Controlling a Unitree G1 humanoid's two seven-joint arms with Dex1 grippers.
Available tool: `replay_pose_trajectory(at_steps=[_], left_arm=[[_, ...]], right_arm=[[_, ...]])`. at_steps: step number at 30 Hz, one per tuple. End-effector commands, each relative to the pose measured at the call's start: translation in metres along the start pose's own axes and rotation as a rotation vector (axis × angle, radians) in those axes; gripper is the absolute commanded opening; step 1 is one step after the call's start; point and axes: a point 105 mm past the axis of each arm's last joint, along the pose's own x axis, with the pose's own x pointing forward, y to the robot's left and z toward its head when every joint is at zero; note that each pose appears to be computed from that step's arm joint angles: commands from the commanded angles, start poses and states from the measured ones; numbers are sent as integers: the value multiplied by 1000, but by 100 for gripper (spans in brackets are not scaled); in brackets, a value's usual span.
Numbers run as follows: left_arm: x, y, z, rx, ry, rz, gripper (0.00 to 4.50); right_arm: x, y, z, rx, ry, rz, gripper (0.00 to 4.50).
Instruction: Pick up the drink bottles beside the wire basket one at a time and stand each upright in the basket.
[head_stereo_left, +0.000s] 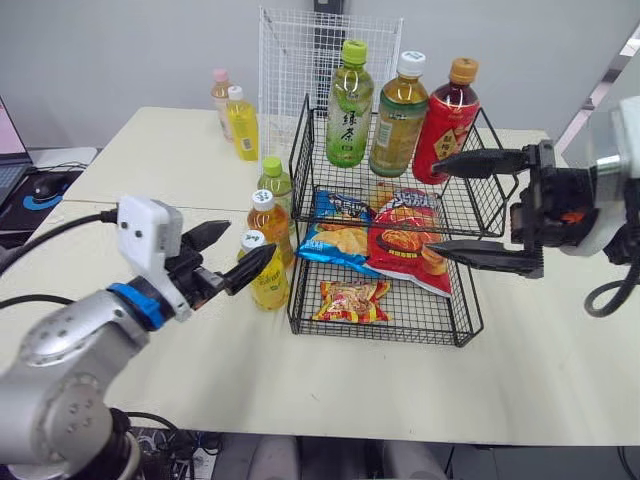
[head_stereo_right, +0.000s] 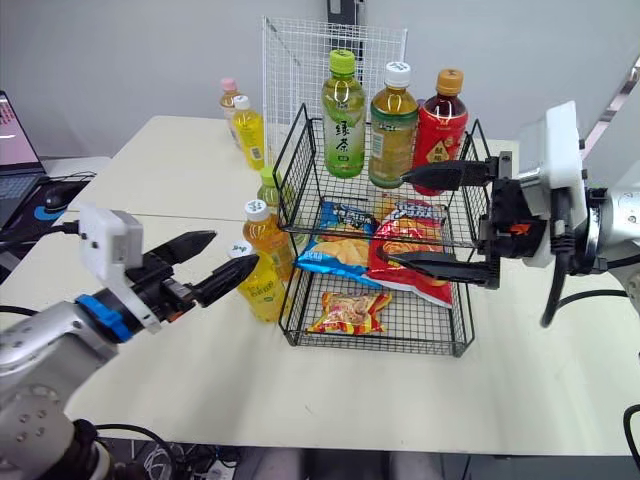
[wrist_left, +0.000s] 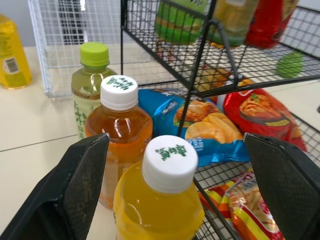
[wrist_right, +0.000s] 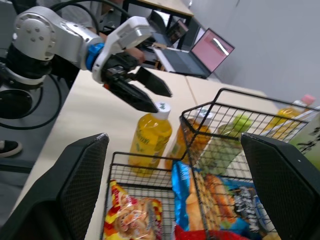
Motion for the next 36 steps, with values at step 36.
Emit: replay_pose_trajectory(at_steps=[36], left_arm=[[20,3,-6,50,-60,128,430]], right_arm=[[20,48,-27,86,-52,11,450]])
